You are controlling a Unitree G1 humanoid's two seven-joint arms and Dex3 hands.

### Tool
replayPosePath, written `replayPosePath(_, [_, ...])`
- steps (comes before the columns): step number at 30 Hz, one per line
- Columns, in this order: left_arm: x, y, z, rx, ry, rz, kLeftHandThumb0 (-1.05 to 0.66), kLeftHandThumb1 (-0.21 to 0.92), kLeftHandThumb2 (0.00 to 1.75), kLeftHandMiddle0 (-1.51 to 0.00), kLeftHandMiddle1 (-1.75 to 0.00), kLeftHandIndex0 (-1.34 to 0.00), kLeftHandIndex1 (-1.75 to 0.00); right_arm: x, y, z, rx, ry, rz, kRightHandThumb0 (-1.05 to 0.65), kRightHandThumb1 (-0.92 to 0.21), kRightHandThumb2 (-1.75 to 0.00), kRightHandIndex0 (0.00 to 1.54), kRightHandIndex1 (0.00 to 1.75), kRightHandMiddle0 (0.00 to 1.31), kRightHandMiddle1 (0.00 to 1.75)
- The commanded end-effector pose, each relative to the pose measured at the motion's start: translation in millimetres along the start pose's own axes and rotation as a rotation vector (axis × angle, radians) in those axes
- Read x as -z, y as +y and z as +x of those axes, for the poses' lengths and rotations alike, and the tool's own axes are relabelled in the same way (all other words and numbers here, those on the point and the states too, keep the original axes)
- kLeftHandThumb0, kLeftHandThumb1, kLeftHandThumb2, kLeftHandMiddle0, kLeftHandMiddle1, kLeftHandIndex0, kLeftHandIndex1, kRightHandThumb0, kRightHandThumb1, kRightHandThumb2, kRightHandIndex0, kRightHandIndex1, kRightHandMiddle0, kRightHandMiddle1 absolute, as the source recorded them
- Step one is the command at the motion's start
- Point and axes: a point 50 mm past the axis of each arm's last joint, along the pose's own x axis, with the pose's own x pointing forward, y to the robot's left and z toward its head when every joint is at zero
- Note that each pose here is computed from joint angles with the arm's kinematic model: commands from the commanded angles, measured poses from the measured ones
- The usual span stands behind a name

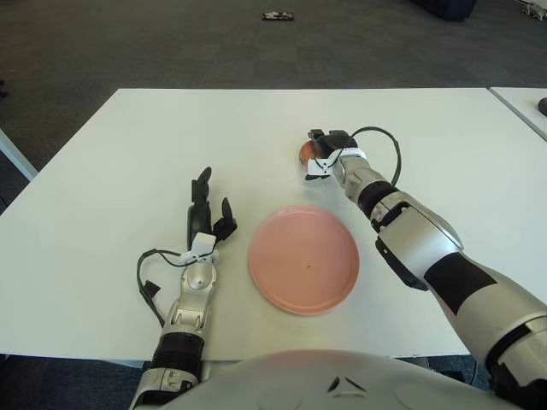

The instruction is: Put the apple into the plate.

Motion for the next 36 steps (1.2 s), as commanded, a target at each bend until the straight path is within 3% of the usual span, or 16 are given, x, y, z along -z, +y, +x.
replayPosePath(1, [8.0,1.0,-7.9,-0.005,0.043,0.017,-0.86,0.92,0.9,-0.24,-0.07,0.0,-0.58,-3.8,-9.4,2.0,0.035,-0.012,-0.038,-0.99,-0.92,-0.25,0.21,0.11,0.0,0.55])
replayPosePath(6, [7.5,1.2,-10.1,-0.01,0.044,0.016,-0.86,0.92,0.9,-0.24,-0.07,0.0,-0.58,-6.5,-9.3,2.0,0.042,-0.026,-0.071,-0.97,-0.92,-0.25,0.24,0.17,0.0,0.63])
replayPosePath(9, [7.2,2.1,-11.7,-0.018,0.044,0.017,-0.86,0.92,0.89,-0.24,-0.07,0.0,-0.58,-8.0,-8.4,1.8,0.044,-0.037,-0.109,-0.94,-0.92,-0.24,0.12,0.5,0.0,0.7])
replayPosePath(12, [6.1,2.2,-13.1,-0.027,0.041,0.016,-0.86,0.92,0.89,-0.24,-0.07,0.0,-0.58,-9.7,-6.5,1.6,0.039,-0.043,-0.137,-0.92,-0.92,-0.24,0.09,0.63,0.0,0.75])
replayPosePath(20, [4.1,3.0,-16.1,-0.053,0.038,0.016,-0.86,0.92,0.89,-0.24,-0.08,0.0,-0.57,-10.2,-1.5,0.5,0.033,-0.053,-0.181,-0.95,-0.92,-0.27,0.12,0.71,0.0,0.77])
replayPosePath(28, [3.0,3.7,-16.4,-0.052,0.044,0.02,-0.86,0.92,0.9,-0.24,-0.08,0.0,-0.58,-0.1,9.3,-3.5,0.054,-0.053,-0.179,-0.94,-0.92,-0.29,0.15,0.74,0.0,0.8])
replayPosePath(36, [1.5,2.3,-14.2,-0.046,0.039,0.008,-0.87,0.92,0.89,-0.25,-0.08,0.0,-0.6,9.5,10.6,-5.3,0.072,-0.054,-0.158,-0.9,-0.92,-0.27,0.15,0.78,0.0,0.85])
